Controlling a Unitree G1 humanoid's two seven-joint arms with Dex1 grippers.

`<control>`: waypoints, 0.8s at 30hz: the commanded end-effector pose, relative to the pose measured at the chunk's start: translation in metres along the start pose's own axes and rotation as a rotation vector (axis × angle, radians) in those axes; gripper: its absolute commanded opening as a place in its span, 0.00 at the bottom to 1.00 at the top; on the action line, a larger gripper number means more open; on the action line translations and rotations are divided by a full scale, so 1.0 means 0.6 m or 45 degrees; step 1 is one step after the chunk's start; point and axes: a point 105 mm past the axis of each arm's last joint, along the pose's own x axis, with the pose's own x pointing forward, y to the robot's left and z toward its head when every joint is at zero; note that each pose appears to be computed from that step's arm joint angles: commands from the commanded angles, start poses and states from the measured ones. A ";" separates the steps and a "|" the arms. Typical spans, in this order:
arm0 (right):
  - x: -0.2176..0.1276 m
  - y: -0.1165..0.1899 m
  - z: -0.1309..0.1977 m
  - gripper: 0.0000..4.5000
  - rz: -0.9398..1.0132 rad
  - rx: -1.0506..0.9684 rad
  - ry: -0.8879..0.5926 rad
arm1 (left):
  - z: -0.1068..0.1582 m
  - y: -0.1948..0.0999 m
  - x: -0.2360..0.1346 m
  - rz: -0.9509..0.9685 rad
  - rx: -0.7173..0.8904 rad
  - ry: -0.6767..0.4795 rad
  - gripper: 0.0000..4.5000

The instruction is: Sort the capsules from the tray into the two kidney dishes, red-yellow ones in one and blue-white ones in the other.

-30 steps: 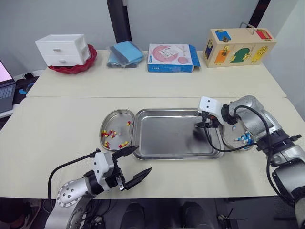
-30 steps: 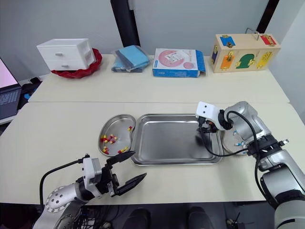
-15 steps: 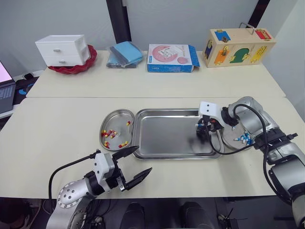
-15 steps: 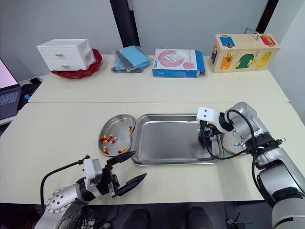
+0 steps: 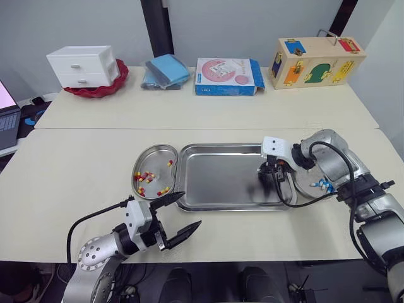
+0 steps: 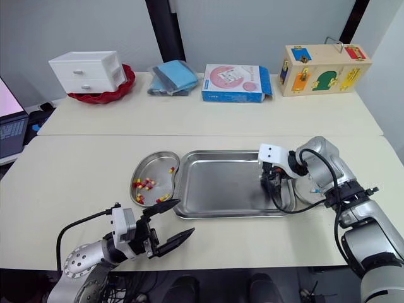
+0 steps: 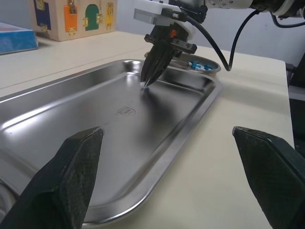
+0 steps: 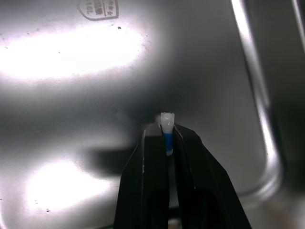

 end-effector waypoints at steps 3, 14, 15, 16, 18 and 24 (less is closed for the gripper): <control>-0.074 0.002 0.038 0.00 -0.198 -0.025 -0.162 | 0.018 0.001 0.004 -0.040 0.019 -0.054 1.00; -0.194 0.112 -0.028 0.00 -0.432 0.262 -0.226 | 0.041 0.001 0.011 -0.187 0.026 -0.135 1.00; -0.203 0.119 -0.033 0.00 -0.457 0.289 -0.231 | 0.041 0.003 0.011 -0.194 0.029 -0.138 1.00; -0.211 0.125 -0.038 0.00 -0.484 0.319 -0.237 | 0.040 0.004 0.011 -0.203 0.030 -0.140 1.00; -0.227 0.133 -0.050 0.00 -0.550 0.371 -0.237 | 0.039 0.007 0.012 -0.217 0.034 -0.147 1.00; -0.276 0.161 -0.094 0.00 -0.702 0.496 -0.161 | 0.039 0.006 0.018 -0.252 0.023 -0.175 1.00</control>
